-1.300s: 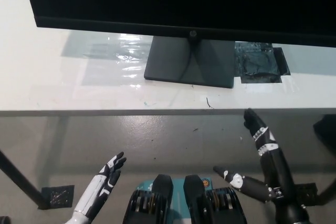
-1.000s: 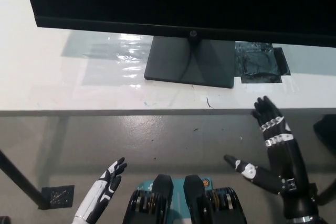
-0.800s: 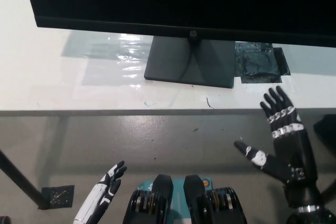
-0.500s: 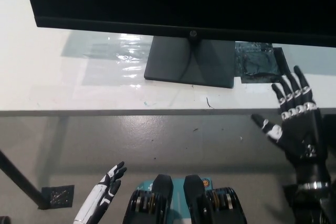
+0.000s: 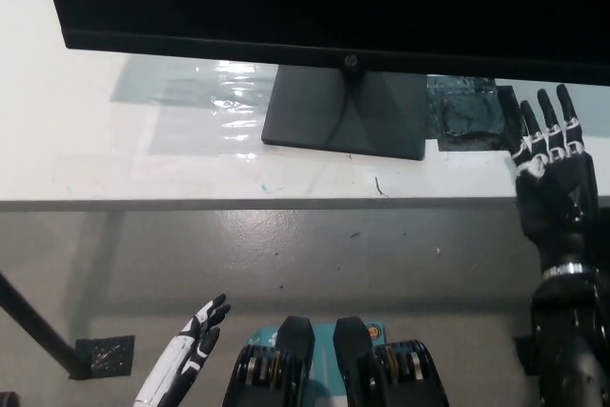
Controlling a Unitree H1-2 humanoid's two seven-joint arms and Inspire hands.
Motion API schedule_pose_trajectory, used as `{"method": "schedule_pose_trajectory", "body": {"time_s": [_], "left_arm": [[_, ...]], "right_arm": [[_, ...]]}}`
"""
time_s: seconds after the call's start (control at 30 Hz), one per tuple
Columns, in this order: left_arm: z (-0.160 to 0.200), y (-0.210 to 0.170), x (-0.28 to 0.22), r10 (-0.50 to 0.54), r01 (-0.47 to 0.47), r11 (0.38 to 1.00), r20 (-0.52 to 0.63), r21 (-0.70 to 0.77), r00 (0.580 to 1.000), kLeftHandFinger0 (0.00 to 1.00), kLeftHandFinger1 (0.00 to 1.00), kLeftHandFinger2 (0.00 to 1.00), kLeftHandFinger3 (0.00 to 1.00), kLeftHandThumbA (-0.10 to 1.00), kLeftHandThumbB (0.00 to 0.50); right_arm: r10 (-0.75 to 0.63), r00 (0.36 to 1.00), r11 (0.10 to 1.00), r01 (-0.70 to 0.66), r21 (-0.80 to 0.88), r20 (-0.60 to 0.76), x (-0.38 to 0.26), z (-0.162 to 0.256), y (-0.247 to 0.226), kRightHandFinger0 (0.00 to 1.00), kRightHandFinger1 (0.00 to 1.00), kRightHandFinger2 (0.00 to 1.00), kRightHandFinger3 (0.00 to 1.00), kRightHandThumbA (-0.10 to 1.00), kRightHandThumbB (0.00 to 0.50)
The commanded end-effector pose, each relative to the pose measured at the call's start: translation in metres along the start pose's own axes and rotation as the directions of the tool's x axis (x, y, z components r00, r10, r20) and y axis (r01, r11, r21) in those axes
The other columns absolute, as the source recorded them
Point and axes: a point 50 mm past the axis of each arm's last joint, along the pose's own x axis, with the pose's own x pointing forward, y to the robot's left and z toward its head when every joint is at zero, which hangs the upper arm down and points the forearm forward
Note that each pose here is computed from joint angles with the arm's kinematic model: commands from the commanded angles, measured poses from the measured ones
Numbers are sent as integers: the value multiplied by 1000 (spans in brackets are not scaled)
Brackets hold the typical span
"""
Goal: The monitor is being placed at the center of the desk and the robot uses its right hand to grab on the right side of the monitor and tilt the angle of the montior sideways.
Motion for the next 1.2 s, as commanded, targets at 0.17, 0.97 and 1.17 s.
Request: {"method": "schedule_pose_trajectory", "body": {"time_s": [0.17,0.97,1.17], "left_arm": [[11,3,-1,-9,6,1000,96,27,995,1000,1000,1000,1000,1000,338],[18,9,7,-12,6,999,124,47,992,1000,1000,1000,1000,1000,332],[18,8,8,-14,9,999,123,46,992,1000,1000,1000,1000,1000,329]], "right_arm": [[103,992,915,-67,397,-71,46,-5,26,1000,1000,1000,1000,1000,338],[27,989,898,40,439,-145,90,-27,14,1000,1000,1000,1000,1000,354],[43,992,893,17,450,-122,101,-17,18,1000,1000,1000,1000,1000,361]]}}
